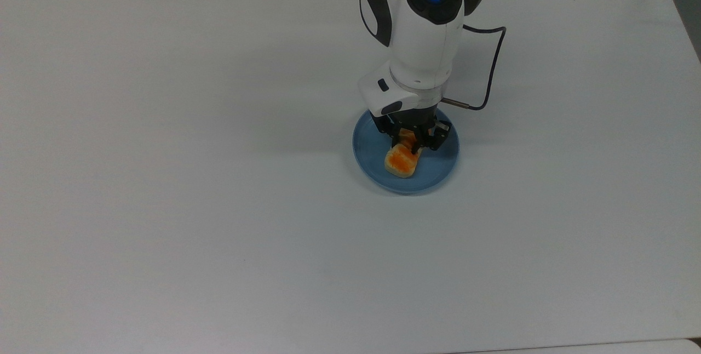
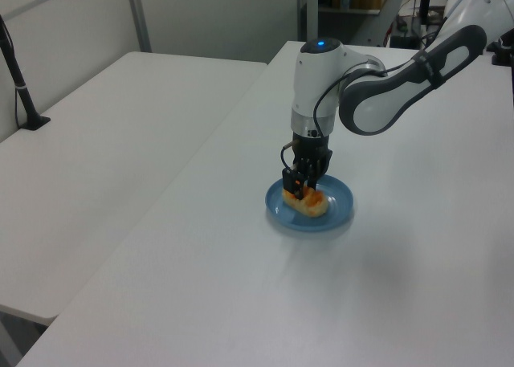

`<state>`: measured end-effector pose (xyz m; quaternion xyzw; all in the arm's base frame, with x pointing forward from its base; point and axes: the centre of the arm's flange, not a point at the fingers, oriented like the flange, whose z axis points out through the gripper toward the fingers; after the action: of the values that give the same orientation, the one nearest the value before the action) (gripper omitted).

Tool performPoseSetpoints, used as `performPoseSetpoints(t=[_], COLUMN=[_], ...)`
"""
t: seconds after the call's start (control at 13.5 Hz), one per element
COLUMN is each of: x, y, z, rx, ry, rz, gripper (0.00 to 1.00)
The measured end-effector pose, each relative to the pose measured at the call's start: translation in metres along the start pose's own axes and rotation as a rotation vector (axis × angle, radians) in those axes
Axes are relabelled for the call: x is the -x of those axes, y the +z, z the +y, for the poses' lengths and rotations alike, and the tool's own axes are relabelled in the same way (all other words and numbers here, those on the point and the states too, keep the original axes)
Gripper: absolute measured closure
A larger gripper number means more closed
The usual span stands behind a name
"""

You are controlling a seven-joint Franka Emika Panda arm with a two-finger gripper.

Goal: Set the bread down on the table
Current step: 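Close the gripper on the orange-topped bread roll, then lift the bread roll off the plate and carry it away from the plate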

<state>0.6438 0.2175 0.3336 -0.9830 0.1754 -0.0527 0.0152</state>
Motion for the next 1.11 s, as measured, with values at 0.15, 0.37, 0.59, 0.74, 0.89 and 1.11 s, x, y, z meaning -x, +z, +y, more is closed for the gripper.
performPoseSetpoints(t=[0.15,0.37,0.59,0.74,0.89,1.11], x=[-0.002,-0.006,-0.016,-0.031,-0.046,-0.065], y=[-0.002,-0.007,-0.022,-0.052,-0.082,-0.107], z=[0.0,0.001,0.009,0.04,0.088,0.175], rx=[-0.003,-0.009,-0.018,0.002,0.024,0.046], ry=[0.003,0.008,-0.007,-0.098,-0.267,-0.488], rz=[0.005,0.012,0.03,0.0,-0.072,-0.184], gripper=[0.74,0.81,0.9,0.9,0.9,0.9])
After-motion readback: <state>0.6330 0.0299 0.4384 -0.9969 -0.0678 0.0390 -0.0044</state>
